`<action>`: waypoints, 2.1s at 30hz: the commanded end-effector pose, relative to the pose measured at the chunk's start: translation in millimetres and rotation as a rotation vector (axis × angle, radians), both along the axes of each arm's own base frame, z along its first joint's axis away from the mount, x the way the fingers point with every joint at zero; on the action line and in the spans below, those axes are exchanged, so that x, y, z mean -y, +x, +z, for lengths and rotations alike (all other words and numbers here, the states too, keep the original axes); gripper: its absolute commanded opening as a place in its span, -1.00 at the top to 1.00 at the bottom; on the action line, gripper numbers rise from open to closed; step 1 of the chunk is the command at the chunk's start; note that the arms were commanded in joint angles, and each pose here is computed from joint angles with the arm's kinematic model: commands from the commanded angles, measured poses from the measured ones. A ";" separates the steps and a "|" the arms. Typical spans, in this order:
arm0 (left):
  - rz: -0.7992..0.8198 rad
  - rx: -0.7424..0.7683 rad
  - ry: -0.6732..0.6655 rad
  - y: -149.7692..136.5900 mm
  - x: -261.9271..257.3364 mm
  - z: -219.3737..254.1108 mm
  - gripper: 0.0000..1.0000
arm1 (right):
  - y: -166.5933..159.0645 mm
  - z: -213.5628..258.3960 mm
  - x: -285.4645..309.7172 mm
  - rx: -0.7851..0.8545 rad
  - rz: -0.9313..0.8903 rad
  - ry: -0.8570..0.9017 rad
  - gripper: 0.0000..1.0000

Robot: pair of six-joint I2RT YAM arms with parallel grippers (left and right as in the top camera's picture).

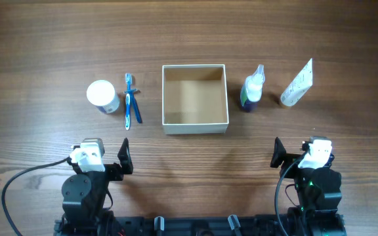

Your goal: Pack container

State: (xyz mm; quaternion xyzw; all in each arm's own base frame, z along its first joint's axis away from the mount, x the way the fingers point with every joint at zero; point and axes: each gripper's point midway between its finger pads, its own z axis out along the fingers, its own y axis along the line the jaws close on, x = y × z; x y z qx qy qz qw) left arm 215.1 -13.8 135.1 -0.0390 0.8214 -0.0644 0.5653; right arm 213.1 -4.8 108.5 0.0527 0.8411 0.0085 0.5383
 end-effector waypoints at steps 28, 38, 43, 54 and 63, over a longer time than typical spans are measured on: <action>-0.006 -0.006 0.003 -0.9 0.3 -3.5 -0.99 | 0.4 2.1 -1.7 0.013 0.002 0.023 -0.99; -0.006 -0.007 0.003 -0.9 0.3 -3.7 -0.99 | 0.4 2.1 -1.7 0.013 0.002 0.023 -0.99; -0.006 -0.007 0.003 -0.9 0.4 -3.7 -1.00 | 0.4 2.1 -1.7 0.013 0.002 0.023 -1.00; -0.006 -0.007 0.003 -0.9 0.3 -3.7 -1.00 | 10.3 32.8 -29.7 0.123 0.018 0.438 -0.99; -0.006 -0.006 0.003 -0.9 0.3 -3.5 -1.00 | 6.1 177.2 -39.1 0.380 0.162 0.324 -1.00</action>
